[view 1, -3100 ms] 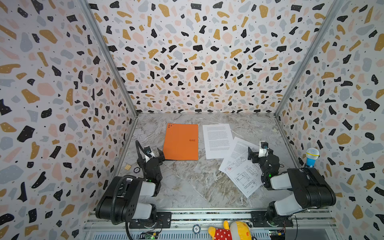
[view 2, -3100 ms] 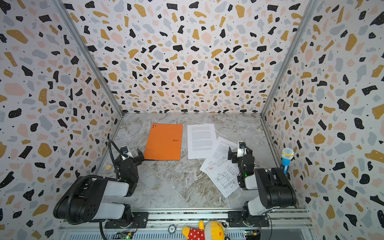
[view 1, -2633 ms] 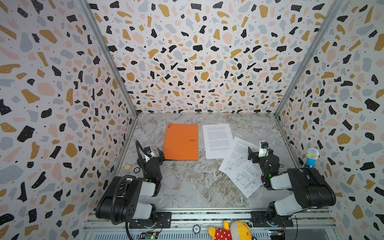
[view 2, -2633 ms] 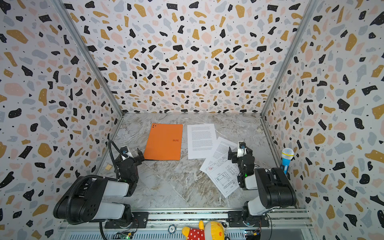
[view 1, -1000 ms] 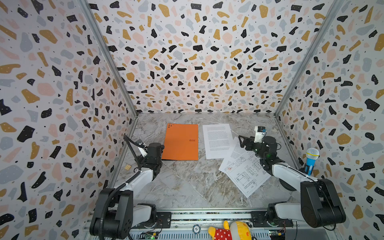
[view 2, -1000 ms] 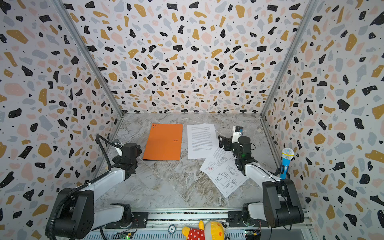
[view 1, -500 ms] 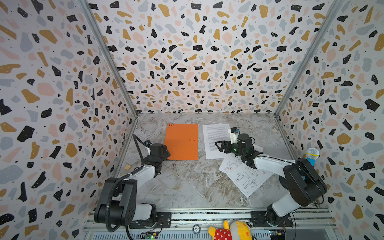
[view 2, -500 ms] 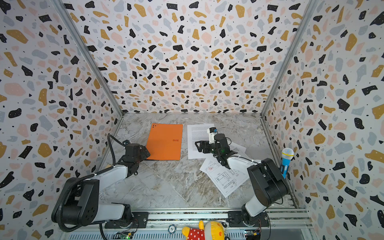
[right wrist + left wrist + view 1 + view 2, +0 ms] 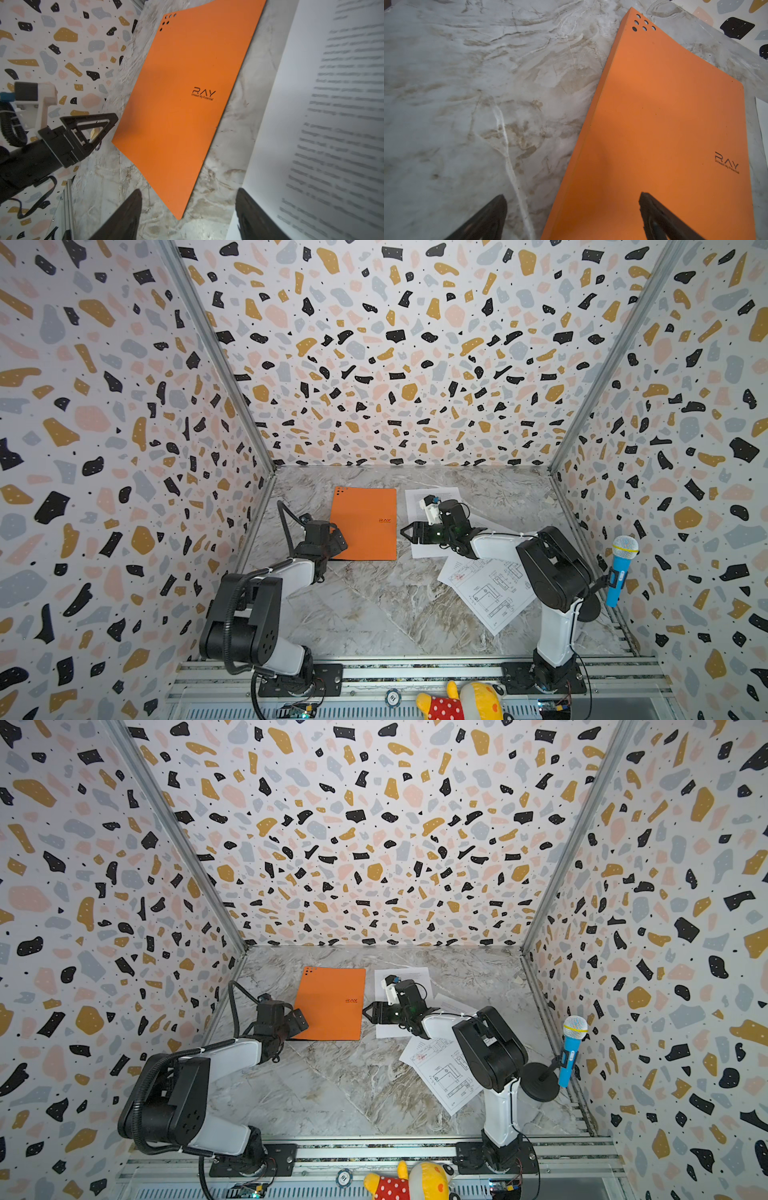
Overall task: Put the files into the folder
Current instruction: 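Move left gripper to orange folder's near edge while right gripper reaches far edge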
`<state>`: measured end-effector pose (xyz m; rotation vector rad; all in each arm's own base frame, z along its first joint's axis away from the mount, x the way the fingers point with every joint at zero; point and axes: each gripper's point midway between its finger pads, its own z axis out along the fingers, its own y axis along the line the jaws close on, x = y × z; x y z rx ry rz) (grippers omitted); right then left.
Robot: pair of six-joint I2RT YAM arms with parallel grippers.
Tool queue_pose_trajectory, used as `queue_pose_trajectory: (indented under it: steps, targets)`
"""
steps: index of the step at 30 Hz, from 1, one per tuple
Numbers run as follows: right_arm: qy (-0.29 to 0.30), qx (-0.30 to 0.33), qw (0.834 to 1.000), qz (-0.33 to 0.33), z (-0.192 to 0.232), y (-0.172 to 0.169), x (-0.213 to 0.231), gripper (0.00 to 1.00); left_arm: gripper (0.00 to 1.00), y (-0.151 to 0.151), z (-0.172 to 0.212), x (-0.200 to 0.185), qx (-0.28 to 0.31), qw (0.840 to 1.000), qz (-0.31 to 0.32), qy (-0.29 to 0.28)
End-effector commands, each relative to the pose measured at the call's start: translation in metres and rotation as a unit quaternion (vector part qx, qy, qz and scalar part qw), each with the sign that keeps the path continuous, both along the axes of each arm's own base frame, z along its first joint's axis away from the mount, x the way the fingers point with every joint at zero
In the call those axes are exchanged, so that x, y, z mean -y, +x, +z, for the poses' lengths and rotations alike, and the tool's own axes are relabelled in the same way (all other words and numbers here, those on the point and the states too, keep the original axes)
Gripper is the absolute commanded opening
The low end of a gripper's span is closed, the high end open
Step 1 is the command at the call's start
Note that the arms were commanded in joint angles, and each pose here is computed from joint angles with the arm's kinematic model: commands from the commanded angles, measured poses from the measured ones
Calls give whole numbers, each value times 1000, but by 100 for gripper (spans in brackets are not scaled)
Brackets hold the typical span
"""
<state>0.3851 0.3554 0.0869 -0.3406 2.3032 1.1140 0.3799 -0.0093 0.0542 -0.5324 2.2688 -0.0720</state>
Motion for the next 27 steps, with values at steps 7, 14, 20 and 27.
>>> queue_pose_trajectory:
  steps: [7, 14, 20, 27]
  targets:
    - [-21, -48, 999, 10, -18, 5, -20, 70, 97, 19, 5, 10, 22, 999, -29, -10]
    - [-24, -65, 997, 15, -30, 9, -27, 70, 89, 24, -5, 29, 14, 997, -66, -41]
    - [-23, -75, 997, 19, -35, 7, -29, 70, 87, 21, -8, 36, 10, 996, -79, -40]
    - [-24, -85, 996, 23, -39, 4, -30, 69, 85, 16, -9, 60, 8, 993, -113, -40]
